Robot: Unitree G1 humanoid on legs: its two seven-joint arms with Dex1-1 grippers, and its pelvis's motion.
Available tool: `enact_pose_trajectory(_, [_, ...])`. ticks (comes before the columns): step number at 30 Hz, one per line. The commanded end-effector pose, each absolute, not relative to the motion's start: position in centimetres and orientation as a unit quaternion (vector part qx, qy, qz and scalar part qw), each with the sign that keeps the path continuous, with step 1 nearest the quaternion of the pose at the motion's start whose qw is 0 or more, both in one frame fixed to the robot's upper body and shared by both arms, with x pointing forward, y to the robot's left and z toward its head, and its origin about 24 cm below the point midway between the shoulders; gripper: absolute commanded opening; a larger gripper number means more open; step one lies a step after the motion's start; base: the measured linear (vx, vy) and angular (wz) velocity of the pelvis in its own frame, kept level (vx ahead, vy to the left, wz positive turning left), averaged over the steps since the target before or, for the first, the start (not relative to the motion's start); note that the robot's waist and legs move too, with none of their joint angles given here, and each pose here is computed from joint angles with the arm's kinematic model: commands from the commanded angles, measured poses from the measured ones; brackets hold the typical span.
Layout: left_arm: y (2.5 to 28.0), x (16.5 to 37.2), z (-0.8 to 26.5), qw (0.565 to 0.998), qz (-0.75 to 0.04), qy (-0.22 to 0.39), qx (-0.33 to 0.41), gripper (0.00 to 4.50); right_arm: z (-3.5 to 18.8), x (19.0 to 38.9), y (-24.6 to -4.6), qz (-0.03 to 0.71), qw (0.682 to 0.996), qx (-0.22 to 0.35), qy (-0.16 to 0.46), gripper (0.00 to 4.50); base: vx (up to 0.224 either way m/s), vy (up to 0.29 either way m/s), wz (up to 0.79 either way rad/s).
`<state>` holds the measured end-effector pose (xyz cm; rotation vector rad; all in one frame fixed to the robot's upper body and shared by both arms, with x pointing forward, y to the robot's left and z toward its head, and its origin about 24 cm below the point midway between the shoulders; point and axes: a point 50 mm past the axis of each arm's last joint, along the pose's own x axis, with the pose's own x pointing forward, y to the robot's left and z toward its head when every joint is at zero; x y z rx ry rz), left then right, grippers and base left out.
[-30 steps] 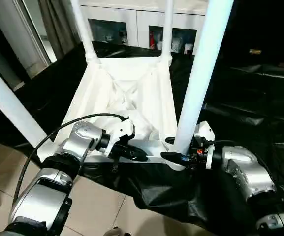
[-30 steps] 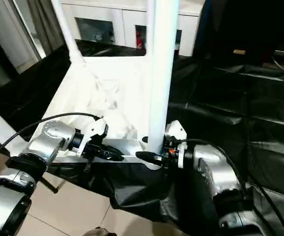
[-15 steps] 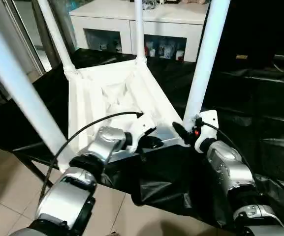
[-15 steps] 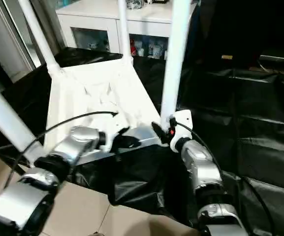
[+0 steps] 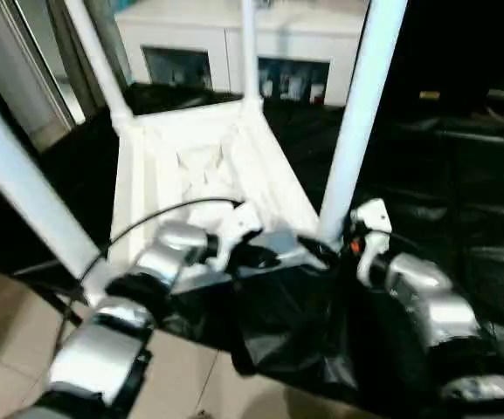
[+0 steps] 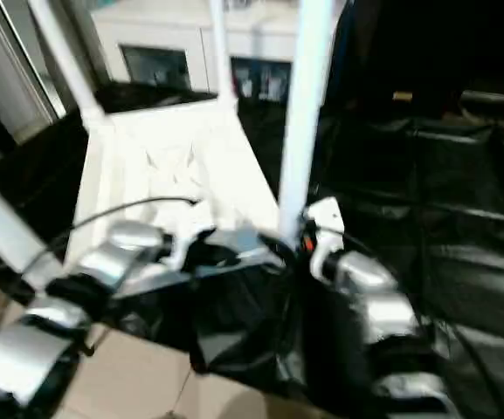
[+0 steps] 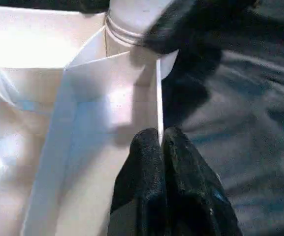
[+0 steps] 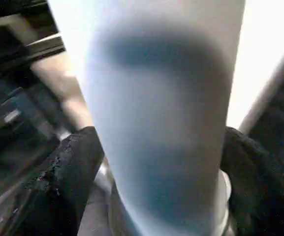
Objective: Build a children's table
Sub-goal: Rotate leg to tighten
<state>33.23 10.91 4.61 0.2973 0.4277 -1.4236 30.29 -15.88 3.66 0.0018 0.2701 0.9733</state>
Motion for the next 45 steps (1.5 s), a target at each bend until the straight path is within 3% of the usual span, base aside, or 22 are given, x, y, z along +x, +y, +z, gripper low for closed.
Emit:
enact_pose_trajectory(1, [10.5, 32.5, 4.8, 0.682, -0.694, 0.19, 0.134, 0.0, 2.2, 29.0, -14.9, 0.525, 0.833, 0.008, 0.175, 3.7, 0.0, 0.0, 0.0])
enact_pose_trajectory(5, [11.6, 32.3, 5.0, 0.67, -0.704, 0.198, 0.126, 0.0, 2.6, 28.7, -15.9, 0.544, 0.82, 0.007, 0.18, 3.7, 0.0, 0.0, 0.0])
enact_pose_trajectory(6, [11.7, 32.3, 5.1, 0.668, -0.706, 0.199, 0.123, 0.0, 2.6, 28.7, -16.0, 0.547, 0.818, 0.005, 0.181, 3.45, 0.0, 0.0, 0.0])
enact_pose_trajectory(8, [12.0, 32.1, 5.2, 0.662, -0.712, 0.201, 0.12, 0.0, 2.6, 28.6, -16.2, 0.553, 0.813, 0.0, 0.183, 3.45, 0.0, 0.0, 0.0])
enact_pose_trajectory(13, [12.1, 32.0, 5.2, 0.658, -0.715, 0.202, 0.119, 0.0, 2.5, 28.4, -15.9, 0.562, 0.806, 0.002, 0.184, 2.93, 0.0, 0.0, 0.0])
enact_pose_trajectory(19, [11.9, 32.0, 5.3, 0.666, -0.71, 0.197, 0.118, 0.0, 2.1, 27.8, -15.6, 0.571, 0.799, 0.007, 0.189, 2.67, 0.0, 0.0, 0.0])
enact_pose_trajectory(22, [11.5, 32.4, 5.3, 0.683, -0.695, 0.19, 0.12, 0.0, 2.0, 27.9, -15.7, 0.552, 0.812, 0.008, 0.187, 2.62, 0.0, 0.0, 0.0])
enact_pose_trajectory(25, [10.7, 33.4, 5.1, 0.732, -0.642, 0.182, 0.135, 0.0, 0.9, 28.4, -15.7, 0.472, 0.859, 0.006, 0.199, 2.61, 0.0, 0.0, 0.0])
enact_pose_trajectory(27, [10.3, 33.7, 5.1, 0.748, -0.625, 0.178, 0.134, 0.0, 0.5, 28.6, -15.6, 0.446, 0.871, 0.01, 0.207, 2.61, 0.0, 0.0, 0.0])
enact_pose_trajectory(33, [7.6, 35.0, 5.2, 0.807, -0.551, 0.167, 0.132, 0.0, -1.2, 28.8, -13.1, 0.354, 0.904, 0.038, 0.238, 2.6, 0.0, 0.0, 0.0])
enact_pose_trajectory(37, [5.4, 35.0, 5.4, 0.818, -0.539, 0.158, 0.124, 0.0, -1.6, 29.6, -11.7, 0.279, 0.927, 0.039, 0.247, 2.59, 0.0, 0.0, 0.0])
enact_pose_trajectory(41, [4.0, 34.7, 5.2, 0.814, -0.547, 0.153, 0.122, 0.0, -1.3, 29.9, -10.6, 0.28, 0.931, 0.046, 0.231, 2.59, -0.006, 0.054, -0.01])
enact_pose_trajectory(42, [3.8, 34.6, 5.2, 0.811, -0.551, 0.153, 0.123, 0.0, -1.0, 30.0, -10.5, 0.284, 0.931, 0.049, 0.223, 3.15, 0.0, 0.0, 0.0])
enact_pose_trajectory(45, [4.0, 34.5, 5.1, 0.805, -0.561, 0.153, 0.122, 0.0, -0.3, 30.1, -10.8, 0.304, 0.929, 0.062, 0.204, 3.35, 0.0, 0.0, 0.0])
